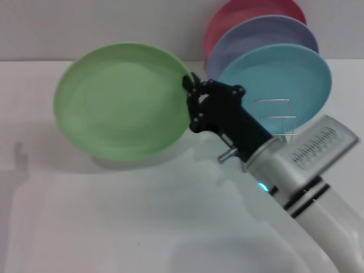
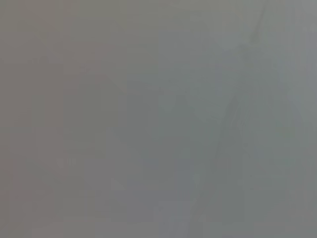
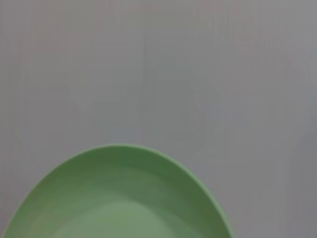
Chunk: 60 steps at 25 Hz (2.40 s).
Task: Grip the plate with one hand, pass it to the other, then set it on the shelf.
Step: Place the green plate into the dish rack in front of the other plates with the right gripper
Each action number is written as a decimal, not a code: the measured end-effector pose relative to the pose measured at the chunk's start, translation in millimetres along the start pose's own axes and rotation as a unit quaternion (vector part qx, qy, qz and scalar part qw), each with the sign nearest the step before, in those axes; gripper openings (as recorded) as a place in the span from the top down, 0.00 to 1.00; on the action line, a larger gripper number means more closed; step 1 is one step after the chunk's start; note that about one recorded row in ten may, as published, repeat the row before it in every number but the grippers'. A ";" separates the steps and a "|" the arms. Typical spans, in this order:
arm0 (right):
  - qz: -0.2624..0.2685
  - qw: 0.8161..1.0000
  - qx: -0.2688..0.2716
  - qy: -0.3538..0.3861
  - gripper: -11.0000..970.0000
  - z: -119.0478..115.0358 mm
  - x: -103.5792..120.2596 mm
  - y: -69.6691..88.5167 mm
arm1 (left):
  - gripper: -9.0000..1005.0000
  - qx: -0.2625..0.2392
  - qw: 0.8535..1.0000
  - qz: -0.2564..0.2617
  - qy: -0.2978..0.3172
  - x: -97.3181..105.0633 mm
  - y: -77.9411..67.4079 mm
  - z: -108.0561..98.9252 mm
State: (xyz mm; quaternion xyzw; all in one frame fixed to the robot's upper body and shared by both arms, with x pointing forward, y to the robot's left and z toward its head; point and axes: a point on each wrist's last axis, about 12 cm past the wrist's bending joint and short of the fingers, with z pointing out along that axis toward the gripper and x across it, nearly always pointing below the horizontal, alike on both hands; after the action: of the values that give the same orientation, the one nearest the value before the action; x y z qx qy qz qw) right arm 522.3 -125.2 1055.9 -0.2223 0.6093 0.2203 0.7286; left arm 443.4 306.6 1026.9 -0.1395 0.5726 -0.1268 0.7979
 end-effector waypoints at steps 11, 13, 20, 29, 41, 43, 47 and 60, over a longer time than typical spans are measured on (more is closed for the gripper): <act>-0.039 0.988 0.084 -0.126 0.96 -67.8 -12.8 -33.4 | 0.55 0.014 1.000 -0.003 -0.003 -1.4 0.5 7.3; -0.040 0.985 0.094 -0.140 0.96 -79.6 -13.9 -38.0 | 0.55 0.016 1.000 -0.003 -0.003 -1.4 0.0 8.0; -0.049 0.982 0.108 -0.149 0.96 -113.3 -13.3 -68.1 | 0.55 0.036 0.999 -0.005 -0.001 -0.2 -5.3 13.0; -0.074 0.982 0.111 -0.130 0.96 -131.2 -16.5 -103.9 | 0.54 0.067 0.998 -0.013 0.009 3.3 -15.6 12.9; -0.113 0.981 0.103 -0.118 0.96 -132.1 -20.0 -116.6 | 0.53 0.088 0.995 -0.036 0.013 5.4 -26.6 9.4; -0.119 0.980 0.099 -0.122 0.96 -131.6 -22.1 -117.9 | 0.53 0.090 0.995 -0.040 0.013 5.2 -27.3 9.4; -0.136 0.978 0.093 -0.127 0.96 -131.3 -26.3 -123.0 | 0.52 0.101 0.993 -0.054 0.008 4.5 -31.6 12.2; -0.205 0.969 0.077 -0.116 0.96 -125.1 -32.4 -134.2 | 0.51 0.102 0.992 -0.069 0.000 3.3 -36.1 8.5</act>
State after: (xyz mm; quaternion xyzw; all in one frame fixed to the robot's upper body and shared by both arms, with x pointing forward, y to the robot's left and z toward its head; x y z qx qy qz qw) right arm 497.7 -308.9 1075.5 -0.2588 0.4770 0.0425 0.8389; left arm 451.0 272.5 1039.9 -0.0967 0.5459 -0.2396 0.7970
